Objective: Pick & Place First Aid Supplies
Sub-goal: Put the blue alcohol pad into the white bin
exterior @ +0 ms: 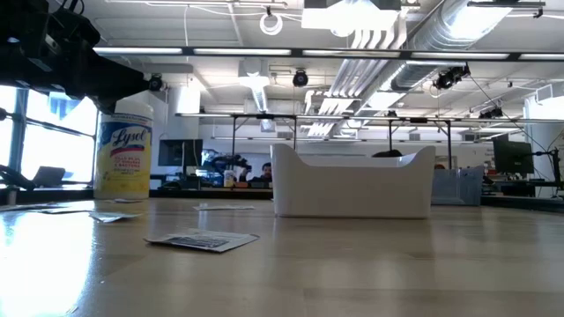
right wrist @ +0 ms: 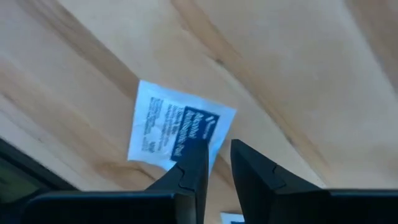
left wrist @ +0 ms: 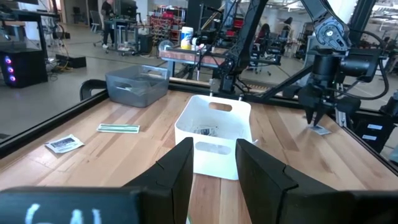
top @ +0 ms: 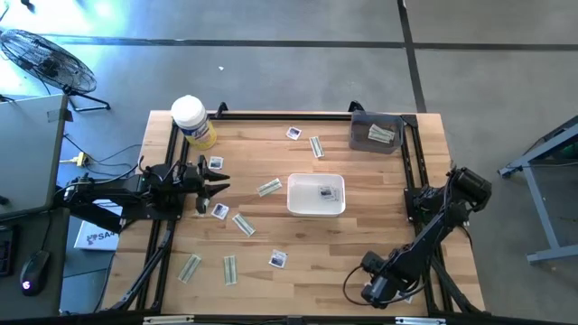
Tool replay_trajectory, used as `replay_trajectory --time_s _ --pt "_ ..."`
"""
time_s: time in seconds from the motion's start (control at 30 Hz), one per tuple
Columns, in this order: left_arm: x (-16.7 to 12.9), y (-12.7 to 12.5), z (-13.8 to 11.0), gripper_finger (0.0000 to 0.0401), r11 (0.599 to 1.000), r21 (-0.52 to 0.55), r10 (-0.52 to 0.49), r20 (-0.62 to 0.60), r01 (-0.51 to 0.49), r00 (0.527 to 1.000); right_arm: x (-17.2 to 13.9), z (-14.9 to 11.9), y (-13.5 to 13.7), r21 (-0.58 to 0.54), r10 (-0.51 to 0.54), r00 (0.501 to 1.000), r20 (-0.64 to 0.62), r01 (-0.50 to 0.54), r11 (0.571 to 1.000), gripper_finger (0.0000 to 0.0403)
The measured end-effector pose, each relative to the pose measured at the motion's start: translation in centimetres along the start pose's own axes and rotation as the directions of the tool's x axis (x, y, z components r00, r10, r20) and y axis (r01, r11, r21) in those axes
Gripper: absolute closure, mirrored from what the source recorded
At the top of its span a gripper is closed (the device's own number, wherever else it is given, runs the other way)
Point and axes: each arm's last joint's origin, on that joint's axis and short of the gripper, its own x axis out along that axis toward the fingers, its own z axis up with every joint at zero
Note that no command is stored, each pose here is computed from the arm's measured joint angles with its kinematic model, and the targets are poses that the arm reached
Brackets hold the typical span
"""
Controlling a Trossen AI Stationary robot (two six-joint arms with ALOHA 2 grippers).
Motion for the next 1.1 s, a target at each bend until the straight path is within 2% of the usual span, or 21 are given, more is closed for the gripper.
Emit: replay_trajectory --time_s 0.17,0.33,0.47,0.63,0.87,1.1 --pt "0.0 0.0 0.0 0.0282 1.000 0.000 0.000 0.000 0.000 1.000 0.0 0.0 0.0 0.002 0.002 1.000 0.009 -0.002 1.000 0.0341" --pt "0.0 0.0 0.0 0.0282 1.000 0.000 0.000 0.000 0.000 1.000 0.6 0.1 0.3 0.003 0.052 0.999 -0.004 -0.052 0.999 0.0341" --pt "0.0 0.0 0.0 0.0282 1.000 0.000 -0.001 0.000 0.001 1.000 1.8 0.2 0.4 -0.009 0.018 0.999 -0.042 -0.018 1.000 0.0341" --pt "0.0 0.0 0.0 0.0282 1.000 0.000 -0.001 0.000 0.001 1.000 2.0 0.3 0.3 -0.013 0.004 1.000 -0.028 -0.004 1.000 0.0344" --pt "0.0 0.0 0.0 0.0282 1.000 0.000 0.000 0.000 0.000 1.000 2.1 0.4 0.1 -0.021 -0.016 1.000 -0.011 0.016 1.000 0.0395" --pt "0.0 0.0 0.0 0.0282 1.000 0.000 0.000 0.000 0.000 1.000 2.0 0.7 0.0 -0.007 -0.022 1.000 -0.011 0.022 1.000 0.0400"
